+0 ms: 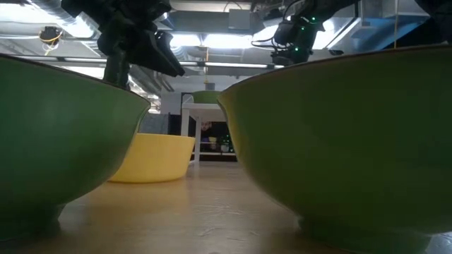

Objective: Pick & Place Mini bowls
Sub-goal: Stack the right blue patterned bowl on top of the other blue patterned bowl on the shelf

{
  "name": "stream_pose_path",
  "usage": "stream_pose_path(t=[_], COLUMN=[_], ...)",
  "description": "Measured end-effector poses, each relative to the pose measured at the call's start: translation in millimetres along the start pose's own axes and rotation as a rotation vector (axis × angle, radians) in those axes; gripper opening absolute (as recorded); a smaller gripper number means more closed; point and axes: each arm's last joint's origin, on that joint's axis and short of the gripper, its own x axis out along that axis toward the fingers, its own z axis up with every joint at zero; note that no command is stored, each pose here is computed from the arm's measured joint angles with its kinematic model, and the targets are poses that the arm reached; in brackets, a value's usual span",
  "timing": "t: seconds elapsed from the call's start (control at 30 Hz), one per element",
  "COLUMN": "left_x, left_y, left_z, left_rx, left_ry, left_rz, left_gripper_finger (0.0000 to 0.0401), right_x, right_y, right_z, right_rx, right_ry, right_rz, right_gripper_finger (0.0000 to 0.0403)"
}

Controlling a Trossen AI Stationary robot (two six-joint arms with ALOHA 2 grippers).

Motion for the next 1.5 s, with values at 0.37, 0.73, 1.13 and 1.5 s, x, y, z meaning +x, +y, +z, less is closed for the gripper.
stream_pose_path(t=[0.37, 0.73, 1.13, 1.5], left_x=[0, 0, 0, 0], left_y=[0, 0, 2, 2], left_z=[0, 0, 3, 3], left_rx=[-0.001, 0.0, 0.021, 0.022], left_ry=[-0.001, 0.0, -0.025, -0.024], left_rz=[-0.001, -0.002, 0.036, 0.036], left_gripper_finger=[0.0171, 0.0171, 0.0171, 0.0171], right_x=[4, 9, 7, 13], right_y=[1, 0, -2, -3], right_z=[0, -2, 2, -2], right_rx=[0.002, -0.019, 0.022, 0.013], right_ry=[-0.01, -0.014, -0.034, -0.023], right_rz=[0.043, 0.041, -0.043, -0.084], right_gripper_finger=[0.0007, 0.0005, 0.0004, 0.0011])
